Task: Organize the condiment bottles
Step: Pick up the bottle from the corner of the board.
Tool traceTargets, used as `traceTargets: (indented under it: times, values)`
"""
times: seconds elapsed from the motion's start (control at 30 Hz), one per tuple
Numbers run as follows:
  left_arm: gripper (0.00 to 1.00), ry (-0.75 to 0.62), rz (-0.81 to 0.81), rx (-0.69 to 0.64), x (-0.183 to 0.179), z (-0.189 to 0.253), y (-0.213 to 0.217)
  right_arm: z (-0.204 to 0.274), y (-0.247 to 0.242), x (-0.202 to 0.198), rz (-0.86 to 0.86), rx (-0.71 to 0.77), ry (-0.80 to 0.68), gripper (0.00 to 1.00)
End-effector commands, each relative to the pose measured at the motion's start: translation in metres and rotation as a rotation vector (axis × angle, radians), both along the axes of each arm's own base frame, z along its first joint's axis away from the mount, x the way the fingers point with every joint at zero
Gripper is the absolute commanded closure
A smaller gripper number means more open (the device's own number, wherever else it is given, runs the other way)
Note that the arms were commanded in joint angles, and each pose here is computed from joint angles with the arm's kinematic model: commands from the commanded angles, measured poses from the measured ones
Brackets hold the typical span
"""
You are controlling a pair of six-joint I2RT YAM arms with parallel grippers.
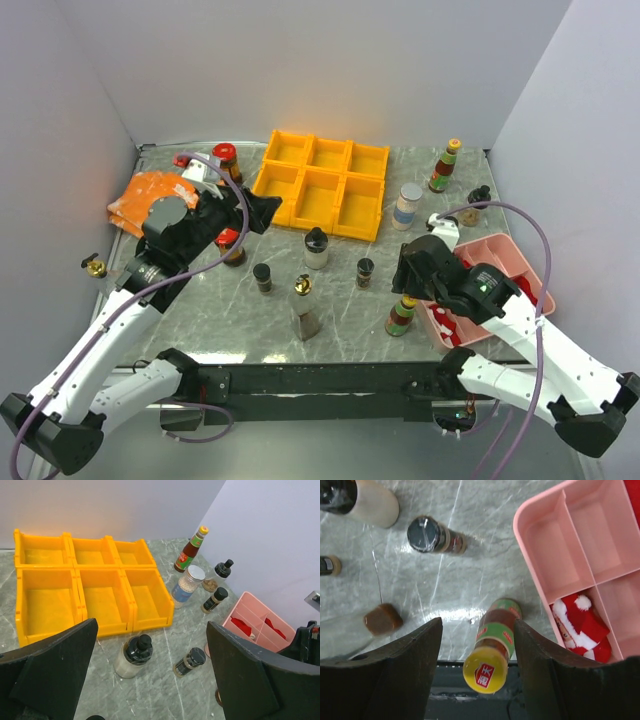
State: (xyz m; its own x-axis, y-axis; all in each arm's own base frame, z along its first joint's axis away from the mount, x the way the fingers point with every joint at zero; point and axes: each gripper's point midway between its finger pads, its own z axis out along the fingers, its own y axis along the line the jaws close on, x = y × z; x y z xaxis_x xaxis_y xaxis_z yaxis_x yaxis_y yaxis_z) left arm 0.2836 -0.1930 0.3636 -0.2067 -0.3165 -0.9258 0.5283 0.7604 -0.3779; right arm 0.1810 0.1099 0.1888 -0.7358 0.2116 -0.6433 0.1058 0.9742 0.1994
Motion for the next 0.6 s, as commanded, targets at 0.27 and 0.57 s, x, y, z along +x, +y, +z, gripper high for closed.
traceTargets:
  times: [0.27, 0.57]
  values:
    - [0.04, -0.077, 0.025, -0.030, -0.007, 0.026, 0.008, -0.024, -0.012, -0.029, -0.024, -0.046, 0.041, 0.39]
    - [0.04, -0.063, 0.013, -0.025, -0.005, 0.022, 0.005, -0.031, -0.003, -0.032, 0.027, -0.024, 0.032, 0.47]
